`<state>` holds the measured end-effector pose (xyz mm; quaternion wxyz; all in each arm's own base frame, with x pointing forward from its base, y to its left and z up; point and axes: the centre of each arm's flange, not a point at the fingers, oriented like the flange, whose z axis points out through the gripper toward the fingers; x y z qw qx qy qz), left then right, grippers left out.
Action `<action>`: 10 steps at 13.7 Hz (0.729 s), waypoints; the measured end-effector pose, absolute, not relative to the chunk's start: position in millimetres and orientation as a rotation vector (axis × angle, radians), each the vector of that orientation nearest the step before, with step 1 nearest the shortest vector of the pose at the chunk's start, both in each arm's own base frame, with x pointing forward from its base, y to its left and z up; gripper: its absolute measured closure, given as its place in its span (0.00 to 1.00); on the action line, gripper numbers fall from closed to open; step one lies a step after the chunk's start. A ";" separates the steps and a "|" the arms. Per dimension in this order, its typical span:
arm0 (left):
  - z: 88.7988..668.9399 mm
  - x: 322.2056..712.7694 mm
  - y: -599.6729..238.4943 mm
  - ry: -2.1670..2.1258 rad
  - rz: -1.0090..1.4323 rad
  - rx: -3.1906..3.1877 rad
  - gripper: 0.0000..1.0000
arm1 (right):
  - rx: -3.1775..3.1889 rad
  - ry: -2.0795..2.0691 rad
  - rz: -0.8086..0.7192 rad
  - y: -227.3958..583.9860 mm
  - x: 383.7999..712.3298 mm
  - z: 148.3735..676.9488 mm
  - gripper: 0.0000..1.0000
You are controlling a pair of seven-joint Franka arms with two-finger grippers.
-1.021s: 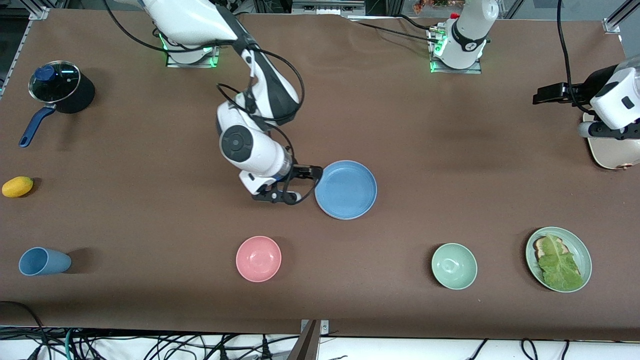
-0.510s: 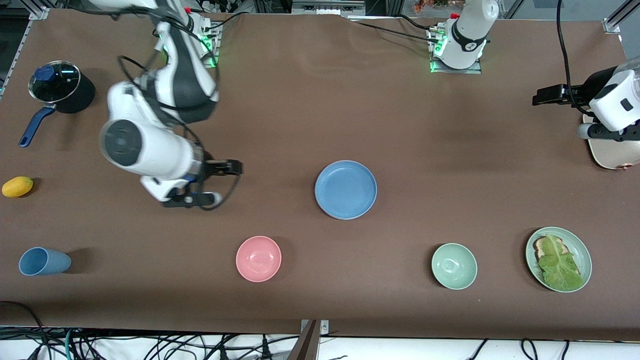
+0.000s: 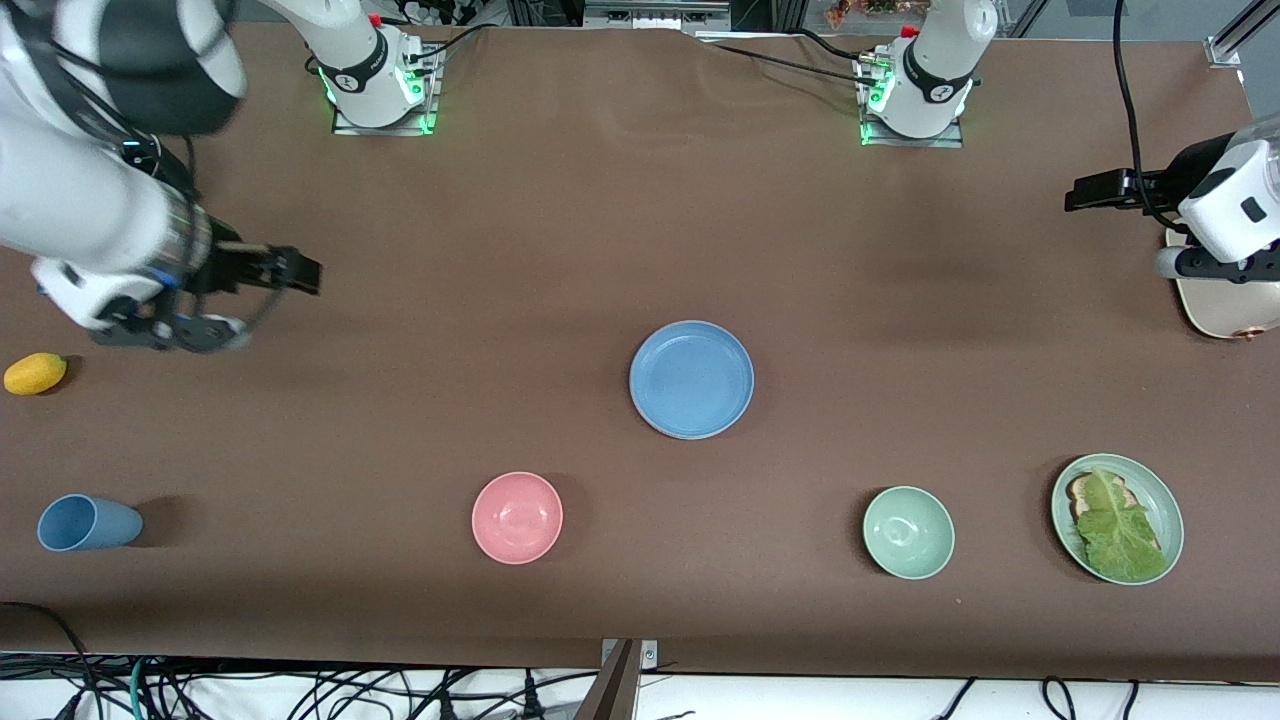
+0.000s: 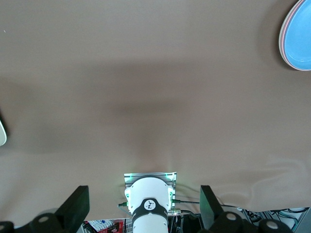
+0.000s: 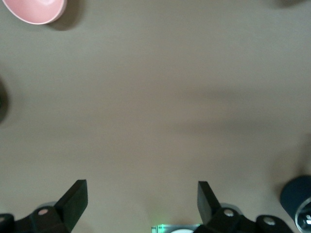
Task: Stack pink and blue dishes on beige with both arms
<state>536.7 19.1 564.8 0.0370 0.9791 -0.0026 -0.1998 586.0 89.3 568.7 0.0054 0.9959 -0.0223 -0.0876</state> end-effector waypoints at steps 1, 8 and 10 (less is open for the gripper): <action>564.8 536.7 19.1 -0.008 -0.613 3.006 0.00 | 3.126 -0.118 -0.257 68.1 575.8 581.4 0.00; 565.1 537.4 20.1 -0.005 -0.607 3.007 0.00 | 3.100 -0.110 -0.190 13.8 547.3 606.4 0.00; 565.0 537.7 20.7 -0.004 -0.605 3.007 0.00 | 3.111 -0.110 -0.189 4.1 548.2 604.1 0.00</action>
